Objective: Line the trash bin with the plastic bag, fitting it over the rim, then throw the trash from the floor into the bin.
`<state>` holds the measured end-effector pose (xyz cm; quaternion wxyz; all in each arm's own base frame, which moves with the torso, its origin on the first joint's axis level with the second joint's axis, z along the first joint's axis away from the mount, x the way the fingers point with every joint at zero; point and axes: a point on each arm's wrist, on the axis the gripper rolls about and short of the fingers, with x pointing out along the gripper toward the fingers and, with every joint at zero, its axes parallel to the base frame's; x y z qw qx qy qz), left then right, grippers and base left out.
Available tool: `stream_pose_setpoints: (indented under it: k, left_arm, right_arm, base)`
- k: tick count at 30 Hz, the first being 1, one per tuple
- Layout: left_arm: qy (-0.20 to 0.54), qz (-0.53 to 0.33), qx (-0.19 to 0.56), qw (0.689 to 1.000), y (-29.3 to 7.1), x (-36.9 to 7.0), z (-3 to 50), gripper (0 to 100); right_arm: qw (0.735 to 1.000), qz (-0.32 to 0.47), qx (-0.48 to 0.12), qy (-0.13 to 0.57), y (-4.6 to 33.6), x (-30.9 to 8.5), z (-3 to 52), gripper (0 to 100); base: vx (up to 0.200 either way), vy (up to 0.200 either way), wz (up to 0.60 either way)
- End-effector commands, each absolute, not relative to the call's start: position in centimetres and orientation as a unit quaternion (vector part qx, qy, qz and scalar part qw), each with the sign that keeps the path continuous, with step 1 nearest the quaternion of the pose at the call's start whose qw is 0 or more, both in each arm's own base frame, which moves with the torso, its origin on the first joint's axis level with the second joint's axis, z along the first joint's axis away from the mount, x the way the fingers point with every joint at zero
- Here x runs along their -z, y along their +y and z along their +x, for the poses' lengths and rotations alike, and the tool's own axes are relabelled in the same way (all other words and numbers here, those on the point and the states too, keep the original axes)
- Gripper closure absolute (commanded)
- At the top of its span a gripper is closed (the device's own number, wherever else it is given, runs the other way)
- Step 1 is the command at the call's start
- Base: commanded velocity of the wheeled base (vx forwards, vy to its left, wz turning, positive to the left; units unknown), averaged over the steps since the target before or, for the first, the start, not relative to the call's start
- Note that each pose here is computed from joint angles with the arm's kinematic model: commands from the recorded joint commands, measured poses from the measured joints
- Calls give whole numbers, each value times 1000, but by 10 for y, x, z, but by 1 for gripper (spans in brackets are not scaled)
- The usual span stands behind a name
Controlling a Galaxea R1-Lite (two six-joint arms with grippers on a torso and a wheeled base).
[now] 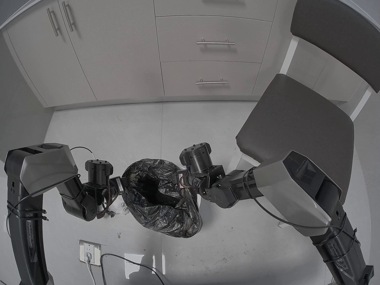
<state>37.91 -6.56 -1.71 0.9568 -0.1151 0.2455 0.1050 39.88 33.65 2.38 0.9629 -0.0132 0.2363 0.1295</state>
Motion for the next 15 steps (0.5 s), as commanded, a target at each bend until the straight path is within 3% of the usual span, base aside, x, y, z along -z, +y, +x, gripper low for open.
stream_pose_setpoints:
  k: [1,15]
  left_arm:
    - [243,-116,-106,957,-65,17,380,0]
    - [244,-117,-104,957,-66,17,380,0]
  right_arm:
    - [965,-9,-122,231,331,-26,406,0]
    - [967,-8,-101,235,324,-13,421,0]
  base:
    - [0,0,0]
    - [0,0,0]
